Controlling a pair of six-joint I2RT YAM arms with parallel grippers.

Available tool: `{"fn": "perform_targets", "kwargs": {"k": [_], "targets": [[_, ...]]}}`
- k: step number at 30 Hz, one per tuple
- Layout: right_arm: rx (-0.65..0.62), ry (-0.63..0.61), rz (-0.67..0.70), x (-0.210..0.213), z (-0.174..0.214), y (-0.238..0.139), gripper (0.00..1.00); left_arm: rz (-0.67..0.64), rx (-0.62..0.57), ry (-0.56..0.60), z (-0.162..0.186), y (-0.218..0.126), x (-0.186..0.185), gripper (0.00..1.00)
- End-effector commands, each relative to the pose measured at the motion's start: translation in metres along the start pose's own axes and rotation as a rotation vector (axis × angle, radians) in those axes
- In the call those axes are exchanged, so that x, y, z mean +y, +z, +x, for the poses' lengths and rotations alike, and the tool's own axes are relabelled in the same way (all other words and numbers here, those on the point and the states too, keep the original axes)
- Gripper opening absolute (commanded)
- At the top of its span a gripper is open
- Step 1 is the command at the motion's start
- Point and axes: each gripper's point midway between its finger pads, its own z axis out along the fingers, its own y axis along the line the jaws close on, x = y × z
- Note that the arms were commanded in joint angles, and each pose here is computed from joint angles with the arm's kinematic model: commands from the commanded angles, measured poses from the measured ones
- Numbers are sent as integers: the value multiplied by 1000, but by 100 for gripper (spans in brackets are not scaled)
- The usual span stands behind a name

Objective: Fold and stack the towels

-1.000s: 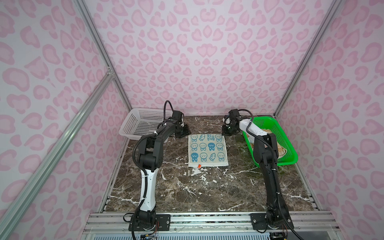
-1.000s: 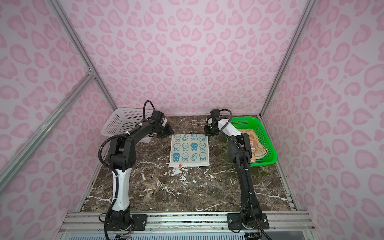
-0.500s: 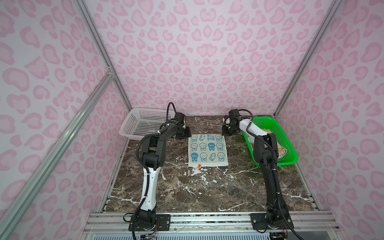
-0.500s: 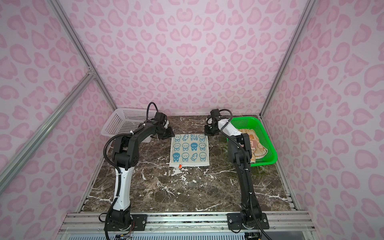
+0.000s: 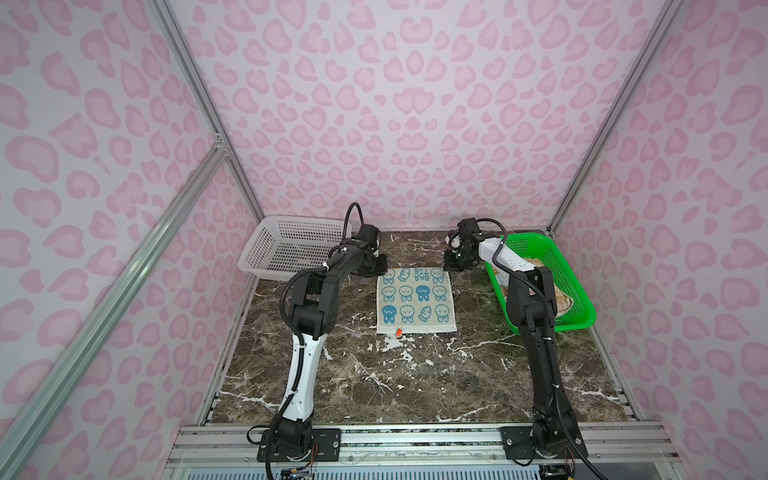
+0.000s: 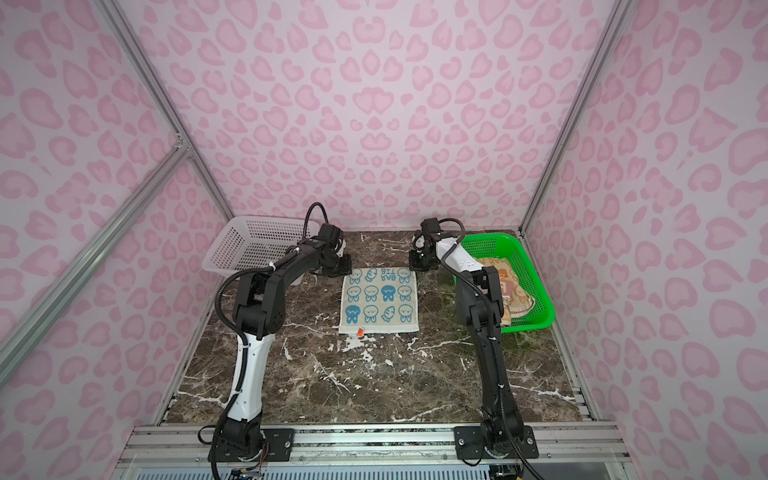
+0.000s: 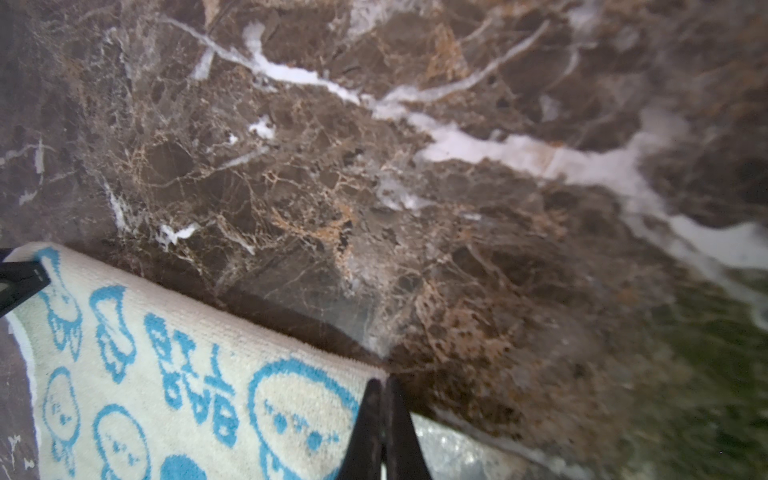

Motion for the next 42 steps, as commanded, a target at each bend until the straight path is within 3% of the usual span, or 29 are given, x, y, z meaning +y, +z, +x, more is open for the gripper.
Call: {"fn": "perform_targets", "kwargs": {"k": [1, 13, 25, 42], "targets": [[71, 23, 31, -8, 20, 7, 0, -103, 111, -5, 31, 10, 24, 22], [45, 82, -21, -5, 9, -1, 0, -134, 97, 21, 17, 8, 28, 3], [53, 137, -68, 3, 18, -5, 0, -120, 62, 60, 7, -10, 20, 3], [-1, 110, -50, 10, 36, -51, 0, -142, 0, 101, 26, -47, -4, 3]]}}
